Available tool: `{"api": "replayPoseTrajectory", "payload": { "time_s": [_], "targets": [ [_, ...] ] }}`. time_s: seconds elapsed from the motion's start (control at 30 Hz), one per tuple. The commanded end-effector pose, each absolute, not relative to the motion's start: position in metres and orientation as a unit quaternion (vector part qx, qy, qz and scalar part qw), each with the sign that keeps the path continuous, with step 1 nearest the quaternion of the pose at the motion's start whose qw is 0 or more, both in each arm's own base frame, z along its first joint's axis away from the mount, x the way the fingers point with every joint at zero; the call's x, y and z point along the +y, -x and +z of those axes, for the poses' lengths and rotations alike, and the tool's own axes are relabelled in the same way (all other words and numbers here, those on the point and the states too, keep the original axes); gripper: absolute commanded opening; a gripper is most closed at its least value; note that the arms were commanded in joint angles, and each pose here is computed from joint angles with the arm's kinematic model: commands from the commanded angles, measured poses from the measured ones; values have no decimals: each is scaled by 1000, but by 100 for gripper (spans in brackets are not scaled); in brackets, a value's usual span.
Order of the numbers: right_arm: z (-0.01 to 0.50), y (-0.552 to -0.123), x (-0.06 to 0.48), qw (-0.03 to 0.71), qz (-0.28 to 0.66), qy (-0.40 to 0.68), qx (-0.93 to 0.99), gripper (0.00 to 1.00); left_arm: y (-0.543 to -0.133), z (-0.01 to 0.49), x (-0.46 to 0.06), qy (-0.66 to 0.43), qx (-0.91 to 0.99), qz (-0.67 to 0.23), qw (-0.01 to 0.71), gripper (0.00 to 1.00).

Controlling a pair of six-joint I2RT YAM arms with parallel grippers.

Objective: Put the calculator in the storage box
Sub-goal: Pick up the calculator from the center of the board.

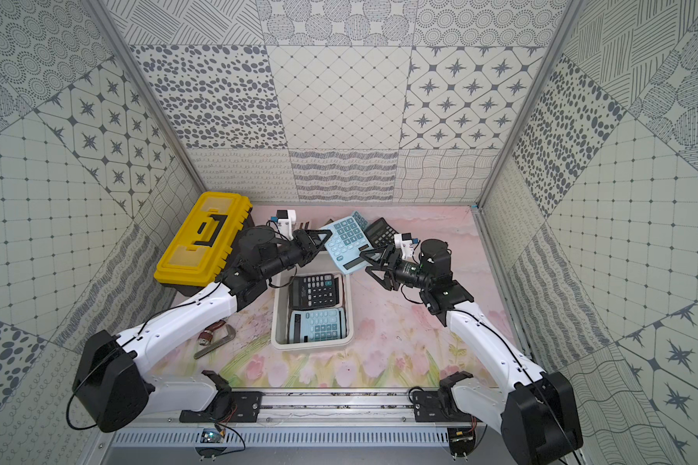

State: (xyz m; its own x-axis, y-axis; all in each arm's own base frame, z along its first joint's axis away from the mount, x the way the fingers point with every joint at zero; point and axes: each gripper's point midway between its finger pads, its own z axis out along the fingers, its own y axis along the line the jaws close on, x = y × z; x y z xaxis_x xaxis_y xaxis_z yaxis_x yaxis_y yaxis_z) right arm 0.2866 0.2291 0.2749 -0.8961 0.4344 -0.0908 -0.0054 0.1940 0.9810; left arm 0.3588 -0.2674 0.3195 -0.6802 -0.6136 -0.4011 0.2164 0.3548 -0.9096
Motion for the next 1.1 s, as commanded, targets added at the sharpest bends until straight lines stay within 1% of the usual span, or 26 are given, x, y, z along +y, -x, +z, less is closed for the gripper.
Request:
{"api": "replayPoseTrajectory", "payload": {
  "time_s": [0.0, 0.1, 0.2, 0.23, 0.43, 0.5, 0.6, 0.63, 0.77, 0.8, 0.87, 0.97, 1.0, 1.07],
  "targets": [
    [298, -293, 232, 209, 643, -157, 719, 66, -370, 361, -244, 157, 668, -537, 491, 0],
    [299, -291, 243, 203, 645, -151, 721, 58, -368, 360, -244, 163, 663, -542, 490, 0],
    [298, -291, 251, 203, 646, -149, 721, 54, -366, 360, -244, 168, 660, -546, 488, 0],
    [298, -292, 254, 203, 646, -148, 721, 51, -364, 361, -244, 169, 657, -548, 488, 0],
    [297, -293, 265, 209, 647, -152, 718, 44, -358, 363, -241, 176, 652, -550, 491, 0],
    [296, -294, 270, 208, 648, -154, 716, 39, -357, 363, -240, 181, 650, -551, 491, 0],
    [297, -295, 276, 206, 654, -156, 711, 36, -356, 361, -240, 185, 648, -554, 489, 0],
    [299, -295, 278, 207, 658, -156, 708, 33, -356, 361, -240, 187, 648, -553, 489, 0],
    [302, -295, 283, 208, 662, -158, 703, 28, -355, 359, -239, 192, 646, -552, 490, 0],
    [302, -295, 284, 209, 662, -158, 702, 25, -355, 359, -239, 193, 646, -552, 490, 0],
    [303, -295, 283, 209, 663, -161, 701, 22, -354, 357, -239, 195, 648, -550, 490, 0],
    [303, -295, 283, 212, 663, -164, 699, 14, -354, 352, -238, 201, 652, -546, 487, 0],
    [304, -295, 282, 213, 663, -163, 699, 11, -354, 350, -237, 204, 654, -543, 485, 0],
    [305, -295, 282, 214, 663, -163, 699, 5, -355, 346, -236, 208, 658, -539, 483, 6]
  ]
}}
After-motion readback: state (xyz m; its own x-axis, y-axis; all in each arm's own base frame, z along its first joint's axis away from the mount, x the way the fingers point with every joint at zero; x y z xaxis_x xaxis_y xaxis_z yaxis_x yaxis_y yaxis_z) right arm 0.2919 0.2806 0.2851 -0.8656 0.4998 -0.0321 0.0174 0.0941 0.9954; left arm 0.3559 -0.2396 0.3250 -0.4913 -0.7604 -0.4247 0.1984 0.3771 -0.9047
